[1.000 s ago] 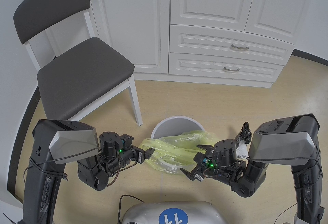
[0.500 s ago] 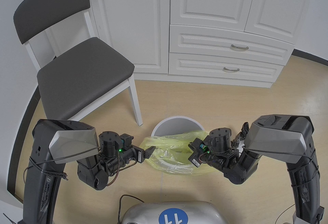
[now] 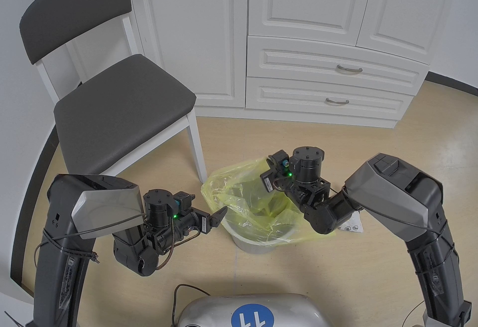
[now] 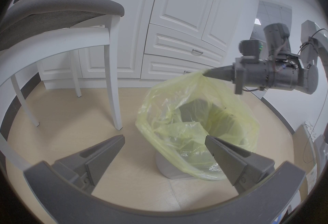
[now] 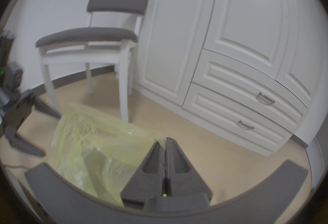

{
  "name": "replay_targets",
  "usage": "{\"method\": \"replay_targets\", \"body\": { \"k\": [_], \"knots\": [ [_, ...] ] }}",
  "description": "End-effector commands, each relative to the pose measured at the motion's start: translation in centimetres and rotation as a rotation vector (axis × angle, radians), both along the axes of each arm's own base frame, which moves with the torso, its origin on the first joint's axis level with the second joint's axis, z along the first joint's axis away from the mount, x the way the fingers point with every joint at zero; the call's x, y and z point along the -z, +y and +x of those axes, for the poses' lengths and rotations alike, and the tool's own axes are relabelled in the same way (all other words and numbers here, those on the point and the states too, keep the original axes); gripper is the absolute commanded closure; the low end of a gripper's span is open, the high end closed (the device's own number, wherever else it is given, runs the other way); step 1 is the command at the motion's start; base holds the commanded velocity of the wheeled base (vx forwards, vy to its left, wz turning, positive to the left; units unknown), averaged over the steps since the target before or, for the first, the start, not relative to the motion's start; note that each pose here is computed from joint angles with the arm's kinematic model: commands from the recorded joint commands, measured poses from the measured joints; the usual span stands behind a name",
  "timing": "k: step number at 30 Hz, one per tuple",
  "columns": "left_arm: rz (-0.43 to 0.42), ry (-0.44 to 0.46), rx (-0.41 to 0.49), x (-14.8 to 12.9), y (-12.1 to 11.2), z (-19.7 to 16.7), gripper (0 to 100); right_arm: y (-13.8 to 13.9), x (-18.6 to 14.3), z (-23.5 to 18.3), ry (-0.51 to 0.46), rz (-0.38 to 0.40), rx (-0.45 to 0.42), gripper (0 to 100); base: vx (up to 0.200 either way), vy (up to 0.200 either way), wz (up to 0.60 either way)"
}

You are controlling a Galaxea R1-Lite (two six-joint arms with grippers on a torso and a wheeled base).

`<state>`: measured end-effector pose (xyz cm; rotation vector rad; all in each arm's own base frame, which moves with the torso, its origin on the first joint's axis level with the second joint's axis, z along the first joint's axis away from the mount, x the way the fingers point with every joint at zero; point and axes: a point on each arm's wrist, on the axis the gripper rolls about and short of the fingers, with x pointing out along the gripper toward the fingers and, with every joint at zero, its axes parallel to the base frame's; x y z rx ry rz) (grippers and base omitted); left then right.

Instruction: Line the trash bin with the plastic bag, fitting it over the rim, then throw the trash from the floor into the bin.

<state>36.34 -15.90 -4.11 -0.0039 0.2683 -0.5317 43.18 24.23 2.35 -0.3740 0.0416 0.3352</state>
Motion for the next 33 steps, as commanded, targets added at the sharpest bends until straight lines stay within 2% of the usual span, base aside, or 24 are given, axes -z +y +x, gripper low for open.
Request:
{"method": "replay_targets", "body": {
  "k": [1, 4, 5, 6, 12, 13, 20, 21, 24, 27, 29, 33],
  "knots": [
    [-0.02, -0.026, -0.002, -0.2, -0.1, 0.1, 0, 1.6, 4.3, 4.4, -0.062, 0.135, 0.141, 100, 0.0, 0.0, 0.0],
    [-0.025, -0.033, -0.001, -0.3, -0.2, 0.3, 0, 1.5, 4.9, 6.2, -0.12, 0.17, 0.184, 100, 0.0, 0.0, 0.0],
    [-0.028, -0.037, -0.003, -0.3, -0.2, 0.4, 0, 1.1, 6.7, 6.5, -0.092, 0.149, 0.207, 100, 0.0, 0.0, 0.0],
    [-0.033, -0.04, -0.005, -0.4, -0.2, 0.4, 0, 0.9, 7.2, 6.6, -0.075, 0.137, 0.22, 100, 0.0, 0.0, 0.0],
    [-0.058, -0.051, -0.008, -0.6, -0.3, 0.5, 0, 0.1, 7.2, 7.0, -0.058, 0.155, 0.233, 100, 0.0, 0.0, 0.0],
    [-0.059, -0.052, -0.008, -0.6, -0.3, 0.6, 0, 0.0, 7.0, 7.1, -0.057, 0.173, 0.237, 0, 0.0, 0.0, 0.0],
    [-0.061, -0.056, -0.007, -0.7, -0.3, 0.6, 0, 0.2, 4.9, 7.2, -0.079, 0.265, 0.239, 0, 0.0, 0.0, 0.0],
    [-0.065, -0.063, -0.008, -0.8, -0.3, 0.6, 0, 0.3, 4.0, 7.1, -0.085, 0.295, 0.238, 0, 0.0, 0.0, 0.0],
    [-0.065, -0.063, -0.008, -0.8, -0.3, 0.6, 0, 0.5, 1.3, 7.0, -0.118, 0.323, 0.231, 0, 0.0, 0.0, 0.0],
    [-0.065, -0.061, -0.006, -0.9, -0.3, 0.5, 0, -0.1, 0.1, 5.6, -0.06, 0.285, 0.223, 0, 0.0, 0.0, 0.0],
    [-0.063, -0.06, -0.007, -1.0, -0.2, 0.4, 0, -1.2, -1.7, 2.6, 0.069, 0.208, 0.2, 0, 0.0, 0.0, 0.0],
    [-0.061, -0.06, -0.007, -1.0, -0.1, 0.3, 0, -3.0, -4.8, -1.4, 0.185, 0.146, 0.169, 0, 0.0, 0.0, 0.0]
  ]
}}
